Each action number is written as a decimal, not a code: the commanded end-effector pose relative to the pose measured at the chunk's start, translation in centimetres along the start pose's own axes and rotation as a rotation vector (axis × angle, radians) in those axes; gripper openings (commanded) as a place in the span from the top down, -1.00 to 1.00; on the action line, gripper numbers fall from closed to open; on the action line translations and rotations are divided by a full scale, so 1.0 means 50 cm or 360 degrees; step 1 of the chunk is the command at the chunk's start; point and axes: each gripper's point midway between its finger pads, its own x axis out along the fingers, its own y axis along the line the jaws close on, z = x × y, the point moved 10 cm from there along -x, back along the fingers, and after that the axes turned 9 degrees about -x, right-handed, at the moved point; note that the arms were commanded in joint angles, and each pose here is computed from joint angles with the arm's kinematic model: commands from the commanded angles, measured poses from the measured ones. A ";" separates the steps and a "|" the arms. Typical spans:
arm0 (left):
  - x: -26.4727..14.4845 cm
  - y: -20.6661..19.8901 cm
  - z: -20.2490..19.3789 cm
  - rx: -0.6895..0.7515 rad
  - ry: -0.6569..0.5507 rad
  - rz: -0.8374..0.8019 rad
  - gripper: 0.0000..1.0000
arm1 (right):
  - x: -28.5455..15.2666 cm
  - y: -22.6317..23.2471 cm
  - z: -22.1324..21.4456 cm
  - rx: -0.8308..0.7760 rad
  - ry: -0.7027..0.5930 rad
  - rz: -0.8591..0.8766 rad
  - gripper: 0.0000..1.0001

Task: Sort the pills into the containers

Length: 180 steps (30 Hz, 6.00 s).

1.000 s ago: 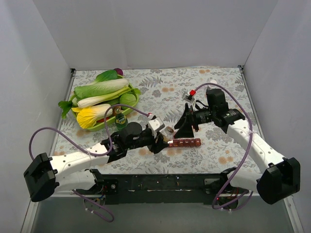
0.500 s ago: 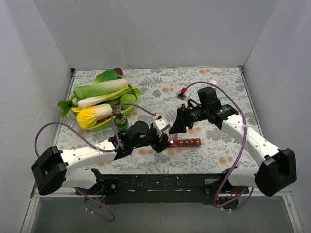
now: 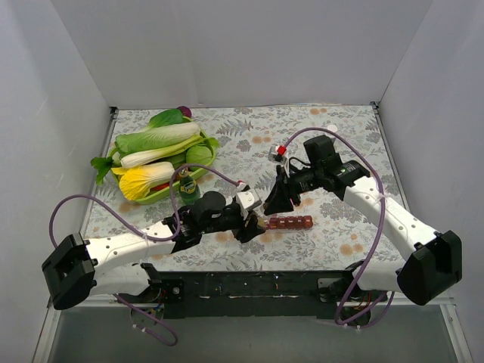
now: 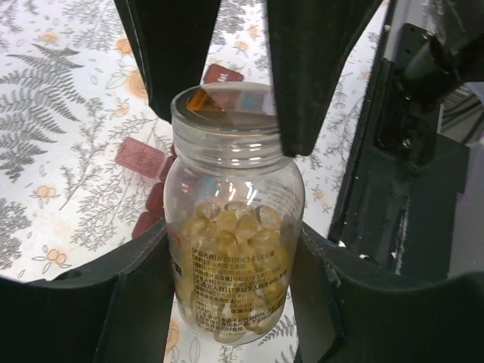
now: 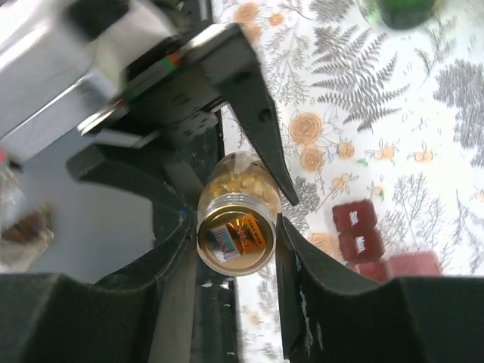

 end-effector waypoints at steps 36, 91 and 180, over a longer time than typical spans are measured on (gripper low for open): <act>-0.009 -0.017 0.047 -0.0103 -0.0094 -0.0022 1.00 | -0.010 0.024 0.016 0.0185 -0.0106 -0.0243 -0.81; -0.076 -0.040 -0.012 0.0007 0.0051 -0.0293 1.00 | -0.031 0.018 0.090 -0.1191 0.0006 0.0376 0.91; -0.077 -0.043 -0.029 -0.0058 -0.0022 -0.0327 1.00 | -0.019 0.015 -0.063 -0.1348 0.0067 0.0189 -0.95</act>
